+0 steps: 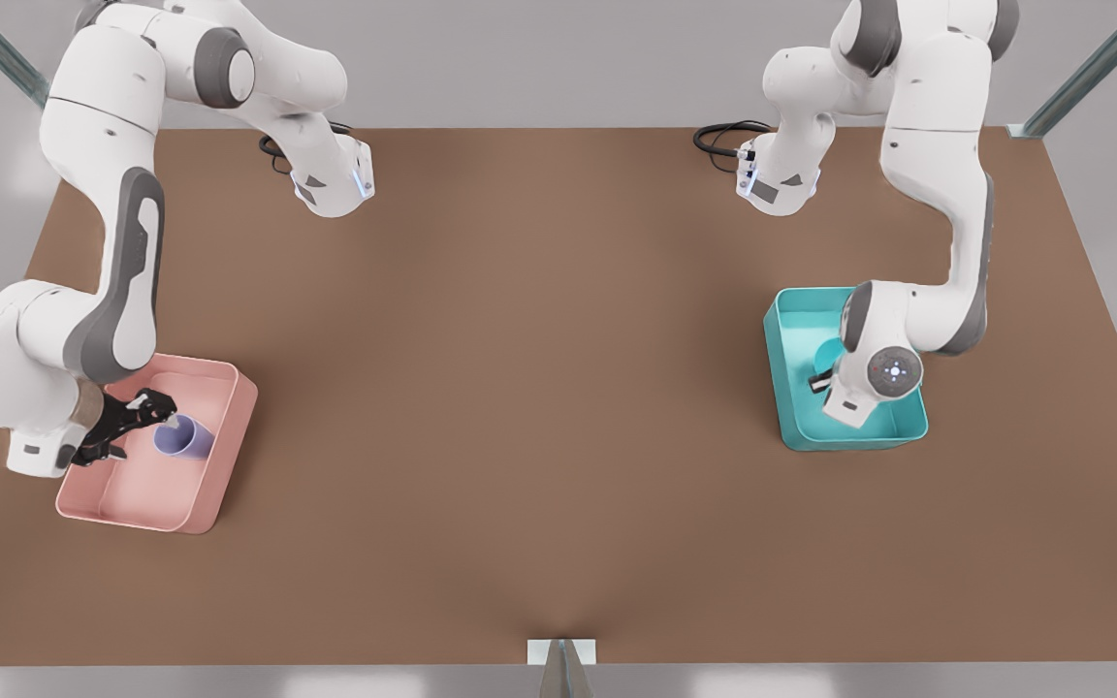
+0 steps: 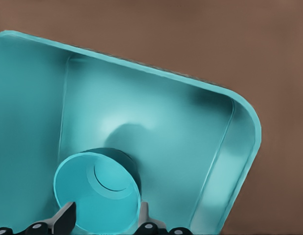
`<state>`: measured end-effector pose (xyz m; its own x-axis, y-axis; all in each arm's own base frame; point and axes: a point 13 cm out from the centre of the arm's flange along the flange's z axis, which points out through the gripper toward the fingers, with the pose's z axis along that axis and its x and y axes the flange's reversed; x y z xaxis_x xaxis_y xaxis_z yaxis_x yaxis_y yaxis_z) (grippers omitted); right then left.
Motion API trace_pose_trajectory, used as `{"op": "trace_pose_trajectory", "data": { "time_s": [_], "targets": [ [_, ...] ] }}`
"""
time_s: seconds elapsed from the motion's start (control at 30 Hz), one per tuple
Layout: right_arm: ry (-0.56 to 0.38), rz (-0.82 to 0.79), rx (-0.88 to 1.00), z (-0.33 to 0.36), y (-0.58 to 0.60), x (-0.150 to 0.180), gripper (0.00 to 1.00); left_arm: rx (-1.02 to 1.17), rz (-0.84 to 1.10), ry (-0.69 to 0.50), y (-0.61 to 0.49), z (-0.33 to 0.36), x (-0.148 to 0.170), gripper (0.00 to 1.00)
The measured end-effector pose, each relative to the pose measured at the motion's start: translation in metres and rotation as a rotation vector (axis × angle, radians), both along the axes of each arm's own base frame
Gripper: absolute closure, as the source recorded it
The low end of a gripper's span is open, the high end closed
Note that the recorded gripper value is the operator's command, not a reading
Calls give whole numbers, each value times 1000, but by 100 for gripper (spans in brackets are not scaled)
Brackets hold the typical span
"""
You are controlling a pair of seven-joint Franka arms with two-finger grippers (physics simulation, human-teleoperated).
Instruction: Put the bowls and cups in different boxes
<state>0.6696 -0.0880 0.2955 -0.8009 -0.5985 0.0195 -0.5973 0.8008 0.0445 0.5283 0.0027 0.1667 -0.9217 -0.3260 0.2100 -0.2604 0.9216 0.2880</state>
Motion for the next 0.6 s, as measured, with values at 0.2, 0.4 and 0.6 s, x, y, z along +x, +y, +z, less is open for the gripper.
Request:
{"op": "trace_pose_trajectory", "data": {
  "time_s": [0.2, 0.4, 0.6],
  "targets": [
    [69, 17, -106, 112, 110, -32, 0, -164, -59, -164, -77, 215, 69, 0],
    [118, -183, -103, 175, 83, -95, 0, -290, -238, -98, -138, 291, 44, 0],
    [149, -314, -128, 176, 80, -111, 0, -283, -312, -14, -130, 292, 29, 0]
  ]
}}
